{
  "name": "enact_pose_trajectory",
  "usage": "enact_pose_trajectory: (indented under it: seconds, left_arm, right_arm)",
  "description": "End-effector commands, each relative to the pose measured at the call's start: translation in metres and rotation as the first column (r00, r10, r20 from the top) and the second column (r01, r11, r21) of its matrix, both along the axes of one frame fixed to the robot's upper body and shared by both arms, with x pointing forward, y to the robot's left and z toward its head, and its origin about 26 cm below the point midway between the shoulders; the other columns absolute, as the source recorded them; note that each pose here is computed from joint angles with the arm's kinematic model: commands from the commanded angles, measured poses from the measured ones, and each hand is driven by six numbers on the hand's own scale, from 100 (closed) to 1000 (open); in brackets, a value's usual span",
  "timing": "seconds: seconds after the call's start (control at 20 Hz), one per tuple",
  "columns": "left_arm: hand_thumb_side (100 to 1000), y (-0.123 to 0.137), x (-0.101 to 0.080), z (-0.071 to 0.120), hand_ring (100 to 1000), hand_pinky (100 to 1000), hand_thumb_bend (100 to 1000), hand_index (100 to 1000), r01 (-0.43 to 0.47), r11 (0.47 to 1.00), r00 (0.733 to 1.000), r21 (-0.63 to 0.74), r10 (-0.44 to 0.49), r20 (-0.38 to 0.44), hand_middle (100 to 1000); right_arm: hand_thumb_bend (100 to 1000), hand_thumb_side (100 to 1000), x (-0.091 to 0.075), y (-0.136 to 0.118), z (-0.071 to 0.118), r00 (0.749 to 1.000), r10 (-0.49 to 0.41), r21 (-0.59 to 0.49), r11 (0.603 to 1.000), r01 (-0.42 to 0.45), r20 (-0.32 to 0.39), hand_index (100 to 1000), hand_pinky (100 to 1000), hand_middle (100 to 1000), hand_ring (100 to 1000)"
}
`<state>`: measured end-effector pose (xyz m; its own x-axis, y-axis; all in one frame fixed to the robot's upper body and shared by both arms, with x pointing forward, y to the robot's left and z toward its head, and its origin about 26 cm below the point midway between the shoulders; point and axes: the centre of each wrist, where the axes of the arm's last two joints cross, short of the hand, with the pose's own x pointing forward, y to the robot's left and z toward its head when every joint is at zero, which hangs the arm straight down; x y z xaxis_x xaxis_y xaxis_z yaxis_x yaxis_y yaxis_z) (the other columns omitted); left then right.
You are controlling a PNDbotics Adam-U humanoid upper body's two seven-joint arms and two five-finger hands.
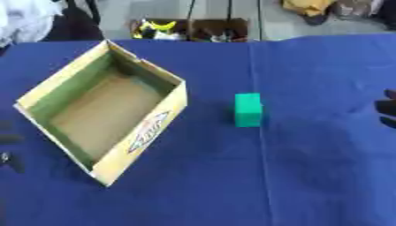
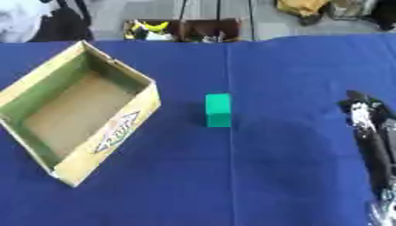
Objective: Pick up objects on the table and place them in the box.
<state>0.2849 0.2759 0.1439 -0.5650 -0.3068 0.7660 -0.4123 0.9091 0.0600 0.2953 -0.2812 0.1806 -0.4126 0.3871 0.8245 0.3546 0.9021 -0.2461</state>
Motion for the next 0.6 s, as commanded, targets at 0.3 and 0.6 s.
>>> enact_pose_trajectory:
  seconds: [0.3, 0.6]
  left_arm:
    - [898, 0.004, -0.002, 0.008, 583, 235, 107, 857, -0.003, 1.000, 1.000, 0.019, 0.003, 0.029, 630]
    - [897, 0.004, -0.003, 0.007, 583, 234, 102, 857, 0.004, 1.000, 1.000, 0.027, -0.005, 0.018, 630]
  right_arm:
    - [100, 880, 0.000, -0.001, 0.021, 0.996, 0.018, -0.096, 0.995, -0.010, 0.082, 841, 825, 706, 822]
    - [100, 951, 0.008, 0.004, 0.062, 0.972, 0.122, -0.336, 0.941, -0.048, 0.203, 851, 804, 739, 824]
